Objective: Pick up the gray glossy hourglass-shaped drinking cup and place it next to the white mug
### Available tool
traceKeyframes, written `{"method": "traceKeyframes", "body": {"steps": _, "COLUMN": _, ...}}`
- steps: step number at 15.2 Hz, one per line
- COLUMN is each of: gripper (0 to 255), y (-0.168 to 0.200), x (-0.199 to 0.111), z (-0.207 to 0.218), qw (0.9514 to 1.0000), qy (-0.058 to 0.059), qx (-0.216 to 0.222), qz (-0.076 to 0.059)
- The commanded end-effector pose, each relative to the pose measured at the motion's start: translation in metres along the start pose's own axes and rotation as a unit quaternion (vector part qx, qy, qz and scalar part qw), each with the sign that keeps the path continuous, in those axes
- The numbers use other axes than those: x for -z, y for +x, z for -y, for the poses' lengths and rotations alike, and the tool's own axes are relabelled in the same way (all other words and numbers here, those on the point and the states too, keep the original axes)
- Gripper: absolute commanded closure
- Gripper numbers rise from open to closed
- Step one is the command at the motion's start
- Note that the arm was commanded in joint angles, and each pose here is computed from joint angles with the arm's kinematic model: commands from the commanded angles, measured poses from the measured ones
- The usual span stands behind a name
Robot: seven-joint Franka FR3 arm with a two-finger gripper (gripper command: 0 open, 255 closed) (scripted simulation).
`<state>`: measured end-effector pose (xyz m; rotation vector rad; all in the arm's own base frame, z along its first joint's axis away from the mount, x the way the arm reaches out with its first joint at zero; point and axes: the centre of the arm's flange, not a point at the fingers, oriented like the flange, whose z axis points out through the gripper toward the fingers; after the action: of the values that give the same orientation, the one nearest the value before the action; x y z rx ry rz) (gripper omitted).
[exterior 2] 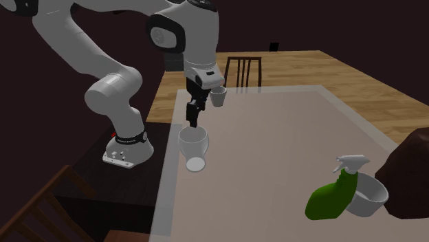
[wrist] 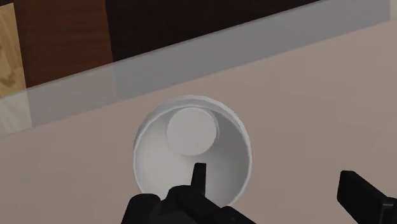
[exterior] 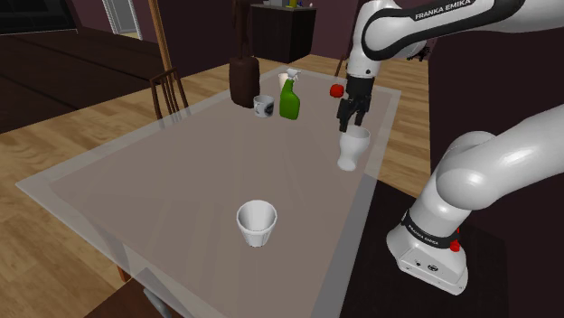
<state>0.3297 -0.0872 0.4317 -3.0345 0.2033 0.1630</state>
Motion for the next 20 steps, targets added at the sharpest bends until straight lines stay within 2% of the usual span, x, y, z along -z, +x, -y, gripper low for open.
{"method": "traceKeyframes", "body": {"steps": 1, "gripper": 0, "y": 0.004, "x": -0.018, "z": -0.013, "qw": 0.9999, "qy": 0.008, "qx": -0.003, "qz": 0.010}}
{"method": "traceKeyframes", "body": {"steps": 9, "gripper": 0, "y": 0.003, "x": -0.058, "z": -0.013, "qw": 0.9999, "qy": 0.008, "qx": -0.003, "qz": 0.010}}
{"method": "traceKeyframes", "body": {"steps": 16, "gripper": 0, "y": 0.003, "x": -0.058, "z": -0.013, "qw": 0.9999, "qy": 0.008, "qx": -0.003, "qz": 0.010}}
{"method": "traceKeyframes", "body": {"steps": 17, "gripper": 255, "y": 0.003, "x": -0.058, "z": -0.013, "qw": 0.9999, "qy": 0.008, "qx": -0.003, "qz": 0.010}}
{"method": "traceKeyframes", "body": {"steps": 20, "gripper": 255, "y": 0.003, "x": -0.058, "z": -0.013, "qw": 0.9999, "qy": 0.008, "qx": -0.003, "qz": 0.010}}
